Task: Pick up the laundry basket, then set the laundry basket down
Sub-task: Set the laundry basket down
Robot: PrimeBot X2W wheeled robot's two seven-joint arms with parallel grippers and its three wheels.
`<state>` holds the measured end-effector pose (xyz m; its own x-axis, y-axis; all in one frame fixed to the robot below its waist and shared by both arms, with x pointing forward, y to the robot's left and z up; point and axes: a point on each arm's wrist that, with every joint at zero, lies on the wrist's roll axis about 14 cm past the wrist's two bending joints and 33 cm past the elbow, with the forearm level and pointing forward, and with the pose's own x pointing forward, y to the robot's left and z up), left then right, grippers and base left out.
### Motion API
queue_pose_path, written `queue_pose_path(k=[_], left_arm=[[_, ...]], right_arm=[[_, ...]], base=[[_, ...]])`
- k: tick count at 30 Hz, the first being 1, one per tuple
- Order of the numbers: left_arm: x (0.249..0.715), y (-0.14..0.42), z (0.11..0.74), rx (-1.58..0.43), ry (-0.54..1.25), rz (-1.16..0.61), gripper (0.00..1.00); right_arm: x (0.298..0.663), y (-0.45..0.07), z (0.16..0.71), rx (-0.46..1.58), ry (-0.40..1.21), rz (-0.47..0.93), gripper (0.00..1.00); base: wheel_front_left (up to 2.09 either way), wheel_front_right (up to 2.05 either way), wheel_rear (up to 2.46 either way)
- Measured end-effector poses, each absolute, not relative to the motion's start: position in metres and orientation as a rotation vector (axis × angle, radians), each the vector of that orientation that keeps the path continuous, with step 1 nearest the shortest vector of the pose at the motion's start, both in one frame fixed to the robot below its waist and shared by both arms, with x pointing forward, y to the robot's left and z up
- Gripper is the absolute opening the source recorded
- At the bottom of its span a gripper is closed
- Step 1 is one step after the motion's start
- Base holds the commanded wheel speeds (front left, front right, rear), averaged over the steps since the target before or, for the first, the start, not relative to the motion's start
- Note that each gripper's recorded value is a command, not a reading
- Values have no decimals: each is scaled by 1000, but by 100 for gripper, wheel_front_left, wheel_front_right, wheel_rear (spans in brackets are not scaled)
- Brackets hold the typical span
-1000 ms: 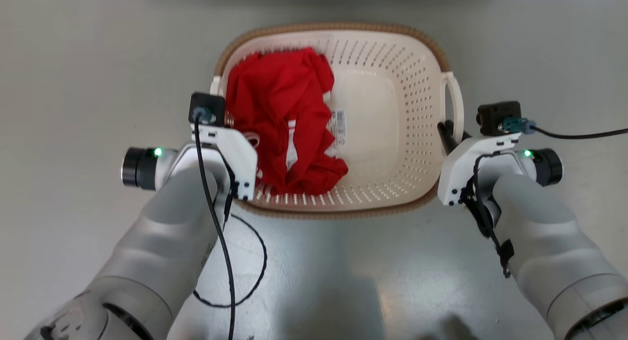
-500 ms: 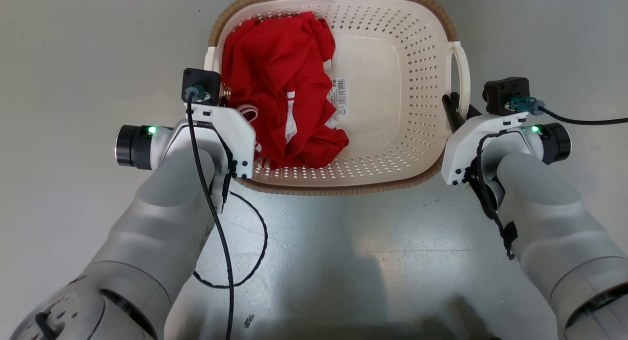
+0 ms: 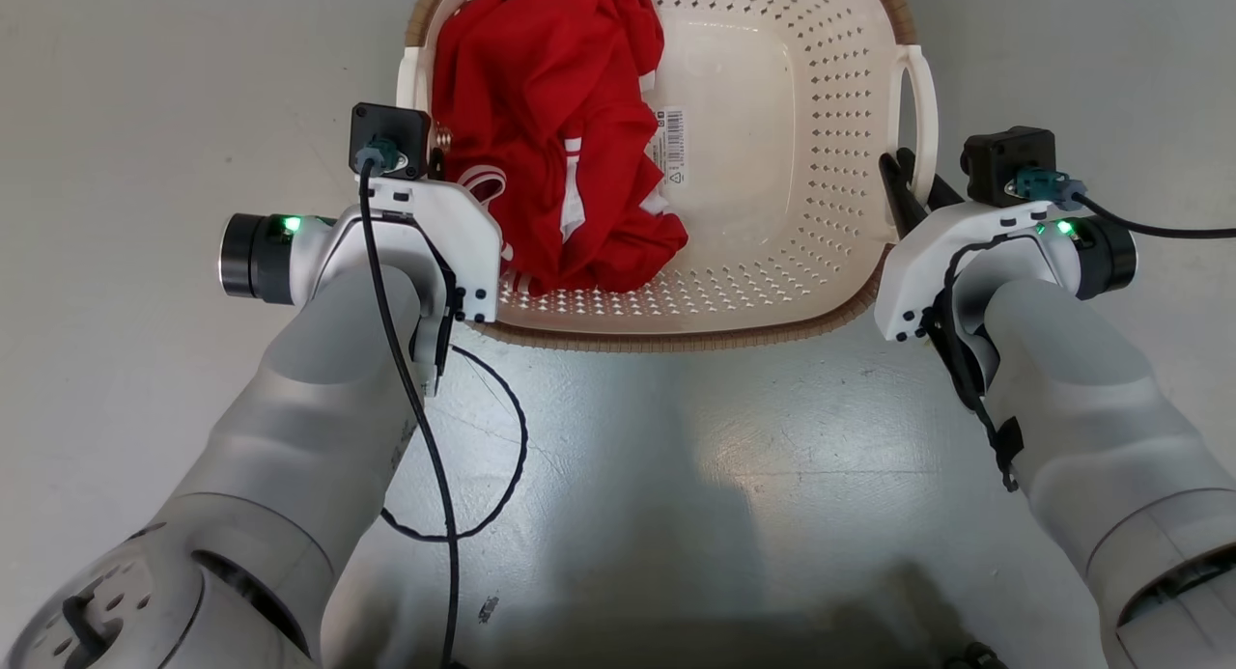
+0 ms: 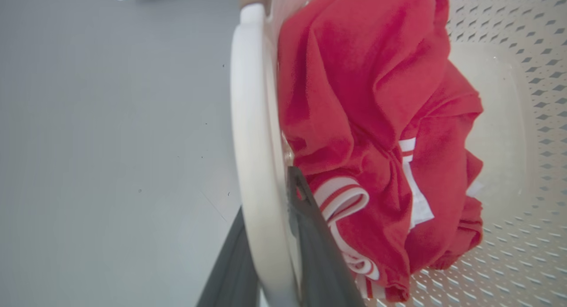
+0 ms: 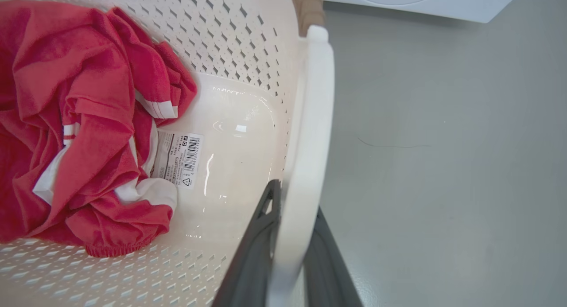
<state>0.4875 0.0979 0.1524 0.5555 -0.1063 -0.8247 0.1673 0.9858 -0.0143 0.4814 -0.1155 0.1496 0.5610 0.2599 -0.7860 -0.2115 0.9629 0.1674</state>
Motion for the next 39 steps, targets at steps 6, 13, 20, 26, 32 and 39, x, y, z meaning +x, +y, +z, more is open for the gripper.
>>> queue_pose_path(k=[6,13,20,26,32,39], left_arm=[[489,95,148,66,967,-169,0],[495,93,143,72,959,-175,0],[497,93,141,67,955,-170,0],[496,93,140,58,959,-165,0],[495,93,138,56,963,-165,0],[495,94,137,50,964,-159,0]], right_arm=[[481,-119,144,57,937,267,0],[482,-122,138,58,934,255,0],[484,-123,137,60,925,247,0],[486,-124,137,63,919,242,0],[488,-125,136,58,914,243,0],[490,-125,136,58,909,241,0]], base=[[0,0,0],[0,0,0],[0,0,0],[0,0,0],[0,0,0],[0,0,0]])
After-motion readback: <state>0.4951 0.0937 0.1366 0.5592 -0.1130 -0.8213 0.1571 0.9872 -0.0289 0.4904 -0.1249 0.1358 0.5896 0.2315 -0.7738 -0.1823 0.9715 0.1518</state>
